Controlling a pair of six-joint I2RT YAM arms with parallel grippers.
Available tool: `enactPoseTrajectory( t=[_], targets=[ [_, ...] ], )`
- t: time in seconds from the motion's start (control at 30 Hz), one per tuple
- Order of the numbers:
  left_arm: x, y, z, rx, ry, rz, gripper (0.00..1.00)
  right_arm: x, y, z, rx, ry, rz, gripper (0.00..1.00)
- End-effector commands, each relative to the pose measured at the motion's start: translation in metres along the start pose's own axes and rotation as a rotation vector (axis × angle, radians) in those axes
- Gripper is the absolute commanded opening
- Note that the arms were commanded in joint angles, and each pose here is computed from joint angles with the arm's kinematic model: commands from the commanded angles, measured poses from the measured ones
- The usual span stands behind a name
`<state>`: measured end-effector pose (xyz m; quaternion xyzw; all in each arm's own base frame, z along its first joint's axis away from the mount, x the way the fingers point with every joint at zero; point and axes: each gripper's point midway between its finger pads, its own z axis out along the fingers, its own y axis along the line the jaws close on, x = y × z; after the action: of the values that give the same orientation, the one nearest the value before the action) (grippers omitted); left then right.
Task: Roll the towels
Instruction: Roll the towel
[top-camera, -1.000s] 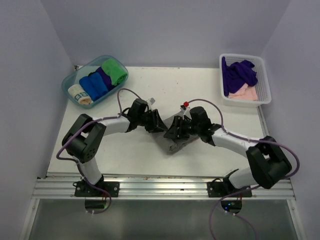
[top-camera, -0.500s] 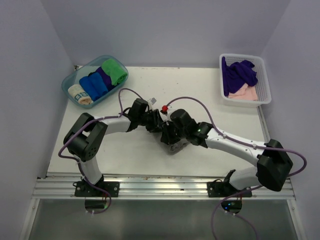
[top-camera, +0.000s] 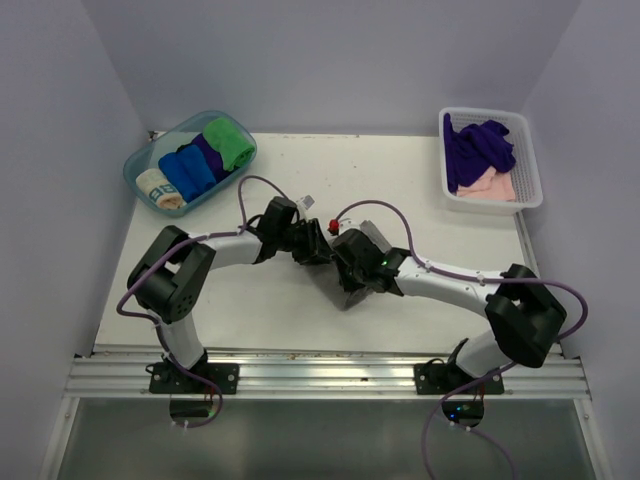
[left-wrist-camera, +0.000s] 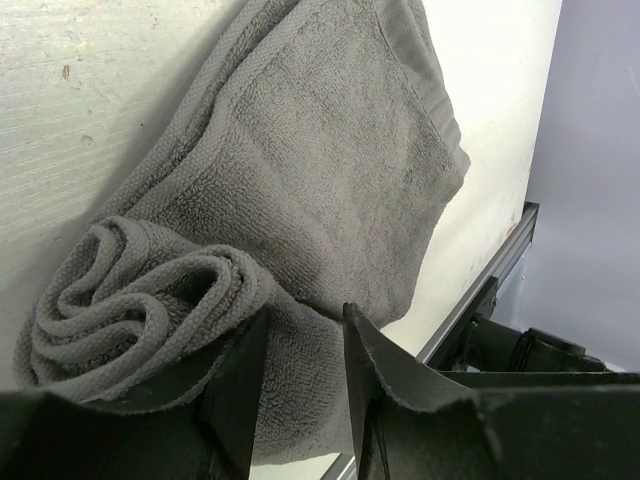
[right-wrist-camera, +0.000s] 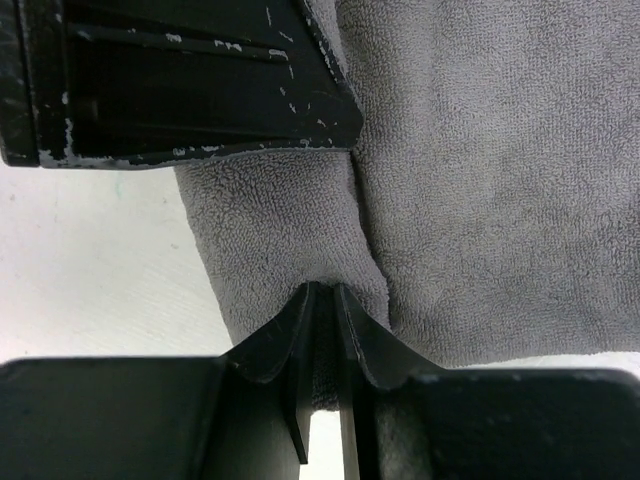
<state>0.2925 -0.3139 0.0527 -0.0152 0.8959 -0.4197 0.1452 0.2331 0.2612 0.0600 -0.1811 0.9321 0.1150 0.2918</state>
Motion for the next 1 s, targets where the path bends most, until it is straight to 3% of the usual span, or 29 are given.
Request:
enactPoseTrajectory(
  t=[0.0,0.33,0.67,0.87,0.97],
  targets=[
    [0.025,0.038,0.005,-0.131,0.071,-0.007,0.41,0.026,-0.020,0.006,0.081,0.062,0.003,0.16],
    [0.021,0.031,0.003,-0.117,0.061,0.011,0.41,0.057,-0.030,0.007,0.078,0.090,0.022,0.13],
    [0.024,0.033,0.001,-0.116,0.063,0.010,0.40,-0.015,-0.013,-0.056,0.017,-0.115,0.022,0.13],
    [0.026,0.036,0.003,-0.125,0.071,0.006,0.40,-0.027,0.008,-0.065,0.104,-0.158,-0.142,0.16],
    [0.026,0.035,0.002,-0.122,0.071,0.008,0.40,-0.031,0.026,-0.065,0.136,-0.175,-0.251,0.27]
  ],
)
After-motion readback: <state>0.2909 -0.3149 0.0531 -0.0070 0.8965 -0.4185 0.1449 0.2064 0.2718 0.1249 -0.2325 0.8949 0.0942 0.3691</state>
